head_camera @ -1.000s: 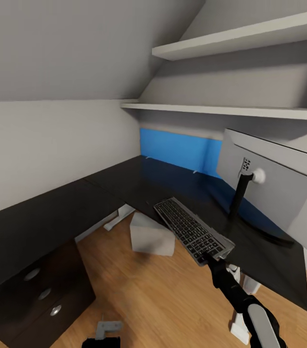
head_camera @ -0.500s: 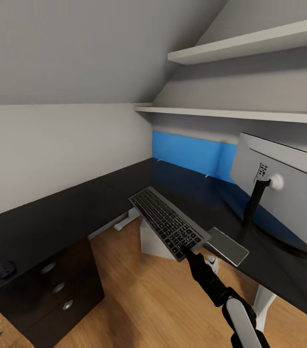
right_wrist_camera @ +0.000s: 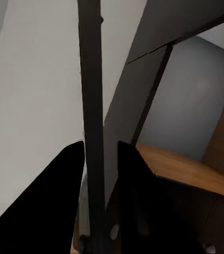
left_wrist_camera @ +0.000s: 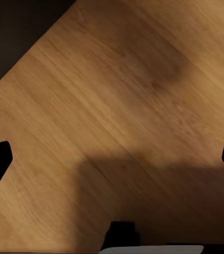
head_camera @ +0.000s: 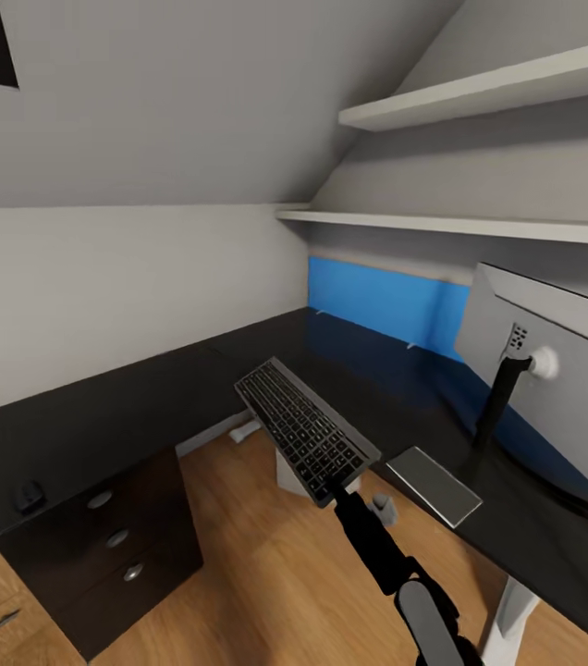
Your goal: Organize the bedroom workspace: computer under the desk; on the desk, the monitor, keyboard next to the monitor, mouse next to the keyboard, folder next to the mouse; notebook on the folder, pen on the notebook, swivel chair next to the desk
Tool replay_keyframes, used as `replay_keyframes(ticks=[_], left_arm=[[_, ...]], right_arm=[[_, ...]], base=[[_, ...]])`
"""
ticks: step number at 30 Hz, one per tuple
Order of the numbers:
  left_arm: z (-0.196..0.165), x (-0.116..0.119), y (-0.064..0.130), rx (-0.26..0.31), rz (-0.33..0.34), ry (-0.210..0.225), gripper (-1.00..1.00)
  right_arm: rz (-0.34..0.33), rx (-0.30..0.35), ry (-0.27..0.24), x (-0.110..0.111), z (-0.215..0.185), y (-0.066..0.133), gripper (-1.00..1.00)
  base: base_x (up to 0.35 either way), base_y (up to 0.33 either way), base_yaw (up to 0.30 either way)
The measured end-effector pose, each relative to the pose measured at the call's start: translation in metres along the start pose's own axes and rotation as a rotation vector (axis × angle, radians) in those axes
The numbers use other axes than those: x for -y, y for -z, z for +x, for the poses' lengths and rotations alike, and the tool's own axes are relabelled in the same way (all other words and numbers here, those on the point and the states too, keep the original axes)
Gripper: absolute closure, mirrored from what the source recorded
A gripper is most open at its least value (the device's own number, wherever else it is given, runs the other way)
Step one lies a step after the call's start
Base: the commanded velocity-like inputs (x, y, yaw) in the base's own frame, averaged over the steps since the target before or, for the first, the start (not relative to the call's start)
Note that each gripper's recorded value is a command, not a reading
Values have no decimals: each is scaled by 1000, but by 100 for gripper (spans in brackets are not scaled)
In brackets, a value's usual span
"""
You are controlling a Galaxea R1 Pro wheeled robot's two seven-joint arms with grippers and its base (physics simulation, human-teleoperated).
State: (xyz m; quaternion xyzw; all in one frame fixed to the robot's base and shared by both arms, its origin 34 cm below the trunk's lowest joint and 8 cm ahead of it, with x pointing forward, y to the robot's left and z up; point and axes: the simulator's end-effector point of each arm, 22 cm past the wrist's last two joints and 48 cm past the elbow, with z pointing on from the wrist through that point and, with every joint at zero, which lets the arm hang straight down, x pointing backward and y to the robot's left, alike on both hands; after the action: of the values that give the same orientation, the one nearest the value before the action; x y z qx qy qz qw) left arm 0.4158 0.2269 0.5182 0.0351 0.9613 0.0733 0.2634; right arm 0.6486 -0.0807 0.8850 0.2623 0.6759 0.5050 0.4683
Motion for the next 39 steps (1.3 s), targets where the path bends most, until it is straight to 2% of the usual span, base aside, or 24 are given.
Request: replay_keyframes(ticks=[3, 6, 11, 14, 23, 24, 29, 39], left_arm=[[-1, -1, 0, 3, -2, 1, -100], [-3, -1, 0, 10, -3, 3, -100], [-23, -4, 2, 98, -6, 33, -100], [-30, -5, 2, 124, -8, 41, -100], [-34, -5, 3, 139, -9, 47, -100], [-34, -5, 3, 140, -10, 47, -100], [-36, -5, 4, 144, -9, 47, -100], [-41, -5, 5, 156, -10, 48, -100]], right_arm=[[18, -12, 12, 7, 10, 0, 100], [12, -42, 21, 4, 28, -2, 100], [-3, -13, 48, -3, 32, -4, 100], [-6, -5, 54, -4, 31, -4, 100], [-6, 4, 59, -4, 27, -3, 100], [-6, 38, 61, -4, 19, -3, 100], [0, 77, 74, -3, 12, -2, 100], [-12, 83, 82, -9, 11, -1, 100]], base=[[0, -170, 186], [0, -56, 190], [0, -10, 193], [0, -2, 190], [0, 0, 59], [0, 0, 142], [0, 0, 160], [0, 0, 170]])
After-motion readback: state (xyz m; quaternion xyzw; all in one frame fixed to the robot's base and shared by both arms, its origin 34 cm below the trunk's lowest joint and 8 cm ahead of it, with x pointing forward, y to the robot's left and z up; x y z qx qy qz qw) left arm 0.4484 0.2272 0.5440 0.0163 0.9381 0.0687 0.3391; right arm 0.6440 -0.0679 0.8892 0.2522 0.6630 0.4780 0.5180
